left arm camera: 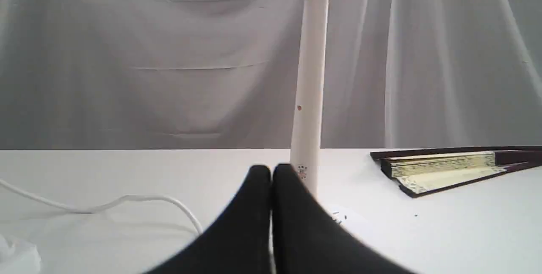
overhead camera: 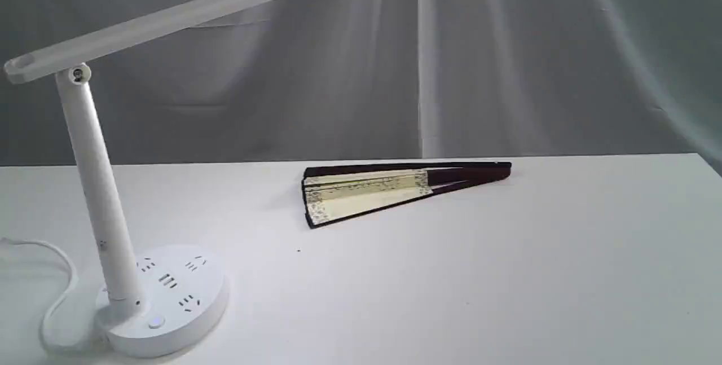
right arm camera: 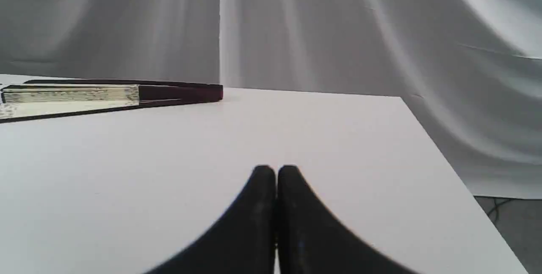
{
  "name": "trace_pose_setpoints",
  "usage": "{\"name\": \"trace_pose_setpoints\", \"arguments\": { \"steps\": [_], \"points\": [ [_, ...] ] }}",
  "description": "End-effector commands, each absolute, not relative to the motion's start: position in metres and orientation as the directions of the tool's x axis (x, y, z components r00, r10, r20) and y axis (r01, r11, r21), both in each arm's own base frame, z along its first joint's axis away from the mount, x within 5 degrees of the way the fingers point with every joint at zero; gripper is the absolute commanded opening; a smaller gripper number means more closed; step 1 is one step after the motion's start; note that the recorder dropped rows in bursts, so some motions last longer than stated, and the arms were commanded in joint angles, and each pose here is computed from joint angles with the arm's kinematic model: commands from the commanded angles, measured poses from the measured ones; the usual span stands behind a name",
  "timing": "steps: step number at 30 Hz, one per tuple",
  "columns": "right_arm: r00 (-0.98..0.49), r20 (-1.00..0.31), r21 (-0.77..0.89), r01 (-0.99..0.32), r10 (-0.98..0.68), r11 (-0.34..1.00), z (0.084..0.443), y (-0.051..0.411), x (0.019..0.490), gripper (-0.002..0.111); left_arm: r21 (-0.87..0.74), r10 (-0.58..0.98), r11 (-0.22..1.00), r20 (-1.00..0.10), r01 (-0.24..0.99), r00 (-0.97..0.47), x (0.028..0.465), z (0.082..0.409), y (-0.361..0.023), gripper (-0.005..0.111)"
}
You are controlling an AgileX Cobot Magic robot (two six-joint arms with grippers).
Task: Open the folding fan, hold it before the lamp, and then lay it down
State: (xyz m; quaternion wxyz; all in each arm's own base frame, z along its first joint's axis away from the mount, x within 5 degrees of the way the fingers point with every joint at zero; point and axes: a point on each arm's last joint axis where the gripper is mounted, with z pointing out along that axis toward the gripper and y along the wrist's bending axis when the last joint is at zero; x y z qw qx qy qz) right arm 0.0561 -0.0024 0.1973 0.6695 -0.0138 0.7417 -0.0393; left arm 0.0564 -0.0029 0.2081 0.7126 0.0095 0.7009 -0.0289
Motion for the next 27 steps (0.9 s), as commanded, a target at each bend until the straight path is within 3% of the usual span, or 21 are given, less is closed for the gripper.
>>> {"name": "trace_pose_setpoints", "arguments": {
  "steps": [1,10,27],
  "points": [
    [-0.042,-0.999,-0.027,0.027,-0.026,0.999,0.201,-0.001,0.056,0.0,-0.047,-0.049,0.997,-0.998,0.055,0.029,0.056,0.208,-0.003,0.0],
    [0.038,-0.999,-0.004,0.027,-0.005,1.0,0.218,-0.001,0.055,0.0,-0.076,-0.078,0.996,-0.997,0.054,0.02,0.056,0.209,-0.003,0.0],
    [0.003,-0.998,0.066,-0.004,0.066,0.998,0.259,0.002,0.041,0.0,-0.155,-0.163,0.985,-0.98,0.069,0.114,0.034,0.284,-0.001,0.0]
  ]
}}
